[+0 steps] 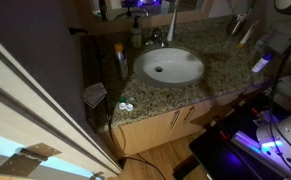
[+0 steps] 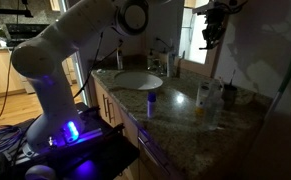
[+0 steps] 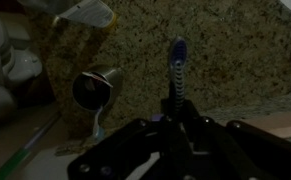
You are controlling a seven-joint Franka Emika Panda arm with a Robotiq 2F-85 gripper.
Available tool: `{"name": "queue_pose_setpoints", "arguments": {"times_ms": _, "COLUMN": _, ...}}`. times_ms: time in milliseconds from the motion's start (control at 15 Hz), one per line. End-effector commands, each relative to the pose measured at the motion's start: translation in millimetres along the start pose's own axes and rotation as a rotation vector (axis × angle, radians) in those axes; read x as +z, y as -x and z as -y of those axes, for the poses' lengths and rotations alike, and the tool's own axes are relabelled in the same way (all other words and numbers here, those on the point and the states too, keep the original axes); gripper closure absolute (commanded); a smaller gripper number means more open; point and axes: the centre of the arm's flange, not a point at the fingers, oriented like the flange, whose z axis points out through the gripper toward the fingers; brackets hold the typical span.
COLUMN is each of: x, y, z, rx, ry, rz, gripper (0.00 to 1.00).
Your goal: Move the shaving sick to the right side of the sink counter
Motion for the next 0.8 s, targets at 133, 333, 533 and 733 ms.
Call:
{"name": "queue_pose_setpoints", "arguments": {"times_ms": 133, "x": 16.6, "y": -4.1, "z": 4.6, "rx": -0.016, "ry": 0.005, "rz": 0.026, "gripper": 0.96}}
{"name": "queue_pose_setpoints", "arguments": {"times_ms": 333, "x": 77.9, "y": 8.9, "z": 7.0, "rx": -0.066, "ry": -0.01, "rz": 0.074, "gripper": 0.96}}
{"name": "queue_pose_setpoints", "arguments": {"times_ms": 533, "x": 130.6, "y": 15.6, "z": 2.5, "rx": -0.086, "ry": -0.009, "rz": 0.105, "gripper": 0.96}}
{"name": "queue_pose_setpoints", "arguments": {"times_ms": 733, "x": 159.4, "y": 23.7, "z": -14.3, "rx": -0.092, "ry": -0.07, "rz": 0.079, "gripper": 0.96}}
